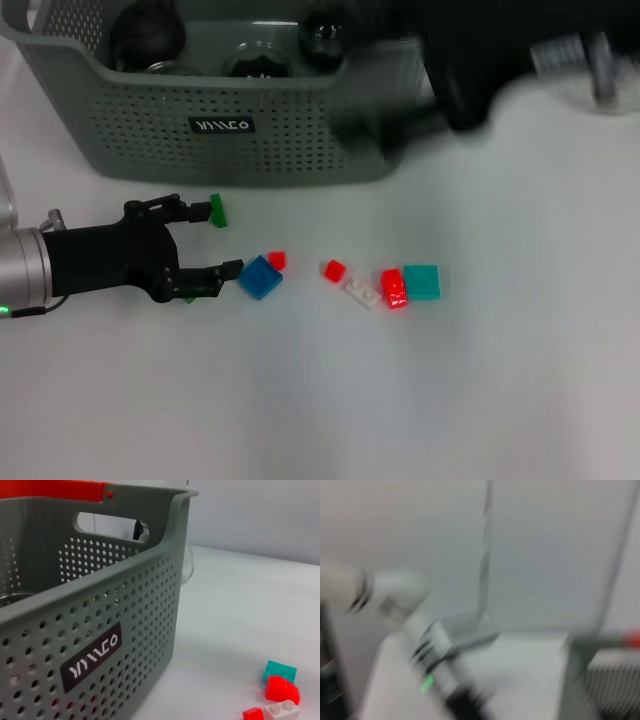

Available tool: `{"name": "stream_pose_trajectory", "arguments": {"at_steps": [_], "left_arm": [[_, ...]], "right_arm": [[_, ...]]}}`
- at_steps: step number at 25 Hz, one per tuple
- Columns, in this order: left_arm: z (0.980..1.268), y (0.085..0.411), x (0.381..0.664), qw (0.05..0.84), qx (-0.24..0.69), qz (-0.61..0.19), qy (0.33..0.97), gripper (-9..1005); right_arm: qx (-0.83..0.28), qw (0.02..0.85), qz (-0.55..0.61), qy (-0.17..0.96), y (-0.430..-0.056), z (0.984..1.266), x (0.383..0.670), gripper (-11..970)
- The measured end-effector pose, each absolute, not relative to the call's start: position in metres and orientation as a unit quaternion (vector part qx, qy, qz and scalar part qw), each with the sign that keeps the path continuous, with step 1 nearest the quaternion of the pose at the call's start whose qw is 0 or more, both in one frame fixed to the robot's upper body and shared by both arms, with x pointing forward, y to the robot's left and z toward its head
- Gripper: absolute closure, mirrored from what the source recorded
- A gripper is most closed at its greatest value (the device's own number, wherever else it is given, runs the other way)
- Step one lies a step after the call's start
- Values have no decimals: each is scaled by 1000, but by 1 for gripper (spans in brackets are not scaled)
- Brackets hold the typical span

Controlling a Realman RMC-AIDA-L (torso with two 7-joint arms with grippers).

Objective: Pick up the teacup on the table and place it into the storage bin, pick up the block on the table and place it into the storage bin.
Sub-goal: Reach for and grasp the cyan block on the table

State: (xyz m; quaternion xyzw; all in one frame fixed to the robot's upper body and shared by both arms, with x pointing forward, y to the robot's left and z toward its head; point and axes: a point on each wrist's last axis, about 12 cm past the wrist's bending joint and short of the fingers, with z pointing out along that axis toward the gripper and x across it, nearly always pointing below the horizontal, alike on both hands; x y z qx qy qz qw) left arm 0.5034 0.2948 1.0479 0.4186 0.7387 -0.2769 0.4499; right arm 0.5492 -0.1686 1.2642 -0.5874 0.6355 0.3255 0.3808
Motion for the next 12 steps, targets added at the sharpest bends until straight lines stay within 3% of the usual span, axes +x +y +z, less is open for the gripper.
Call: {"name": "stream_pose_trajectory", "arguments": {"at_steps": [7, 12], "left_arm": [[1047, 293, 503, 449, 417, -279, 739, 136], [1047, 293, 503, 449, 417, -280, 739, 136]], "right_arm": [[-582, 183, 271, 745, -186, 1195, 552, 195], [-580, 116, 203, 780, -179, 1163, 571, 195]]}}
